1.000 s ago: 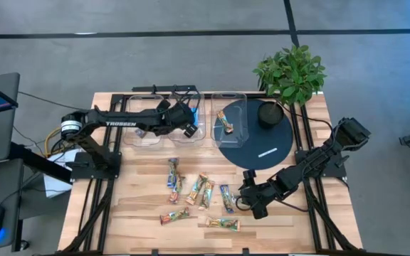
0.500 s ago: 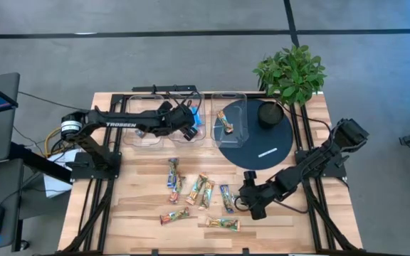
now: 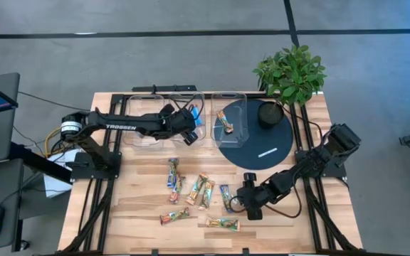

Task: Pick and place Granola Bars by type
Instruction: Put the orange chocolate chip into the right transparent bin, then put the left blue chocolate chip into the left transparent bin

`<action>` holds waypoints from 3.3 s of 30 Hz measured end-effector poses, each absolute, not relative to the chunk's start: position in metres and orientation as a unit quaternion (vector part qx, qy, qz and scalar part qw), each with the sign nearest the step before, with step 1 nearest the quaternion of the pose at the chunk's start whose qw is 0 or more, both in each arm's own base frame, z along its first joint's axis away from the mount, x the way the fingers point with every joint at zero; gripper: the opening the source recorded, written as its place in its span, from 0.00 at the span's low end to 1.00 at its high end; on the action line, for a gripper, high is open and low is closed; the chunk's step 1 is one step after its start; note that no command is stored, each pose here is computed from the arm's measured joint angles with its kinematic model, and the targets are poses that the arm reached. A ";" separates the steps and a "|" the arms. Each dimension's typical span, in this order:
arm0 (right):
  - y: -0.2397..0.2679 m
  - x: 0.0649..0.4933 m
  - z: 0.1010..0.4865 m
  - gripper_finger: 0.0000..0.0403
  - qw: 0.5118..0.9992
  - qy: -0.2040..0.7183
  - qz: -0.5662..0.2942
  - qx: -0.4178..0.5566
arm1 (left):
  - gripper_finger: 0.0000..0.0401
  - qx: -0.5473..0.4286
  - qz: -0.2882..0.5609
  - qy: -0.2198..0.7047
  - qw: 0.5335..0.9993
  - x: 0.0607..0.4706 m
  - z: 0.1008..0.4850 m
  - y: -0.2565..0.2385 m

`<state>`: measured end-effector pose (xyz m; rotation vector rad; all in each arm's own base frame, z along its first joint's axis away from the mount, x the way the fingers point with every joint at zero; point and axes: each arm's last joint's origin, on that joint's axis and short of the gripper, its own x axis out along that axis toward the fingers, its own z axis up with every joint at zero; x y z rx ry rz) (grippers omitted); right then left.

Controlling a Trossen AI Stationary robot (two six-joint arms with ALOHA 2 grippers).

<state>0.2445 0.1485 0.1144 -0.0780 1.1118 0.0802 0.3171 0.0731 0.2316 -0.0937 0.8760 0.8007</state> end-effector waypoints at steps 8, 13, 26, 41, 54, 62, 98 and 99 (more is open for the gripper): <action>0.147 0.234 0.124 0.36 0.839 0.541 0.042 -0.051 | 0.42 -0.042 0.318 0.448 0.835 0.319 0.233 0.042; 0.146 0.234 0.124 0.23 0.837 0.543 0.040 -0.054 | 0.42 -0.030 0.293 0.464 0.835 0.320 0.246 0.016; 0.147 0.235 0.127 0.19 0.842 0.527 0.035 -0.113 | 0.42 -0.008 0.213 0.494 0.843 0.298 0.276 -0.088; 0.158 0.265 0.184 0.19 0.838 0.456 -0.013 -0.299 | 0.42 0.037 0.238 0.391 0.888 0.227 0.244 -0.185; 0.056 0.326 0.237 0.19 0.840 0.396 -0.311 -0.203 | 0.42 0.009 0.232 0.349 0.908 0.207 0.199 -0.194; -0.035 0.333 0.238 0.19 0.826 0.396 -0.401 -0.006 | 0.42 -0.002 0.226 0.341 0.912 0.206 0.189 -0.193; -0.079 0.330 0.233 0.58 0.822 0.416 -0.383 0.065 | 0.42 -0.052 0.243 0.417 0.875 0.230 0.175 -0.160; -0.076 0.331 0.234 0.60 0.827 0.413 -0.377 0.060 | 0.42 -0.062 0.243 0.420 0.872 0.231 0.171 -0.157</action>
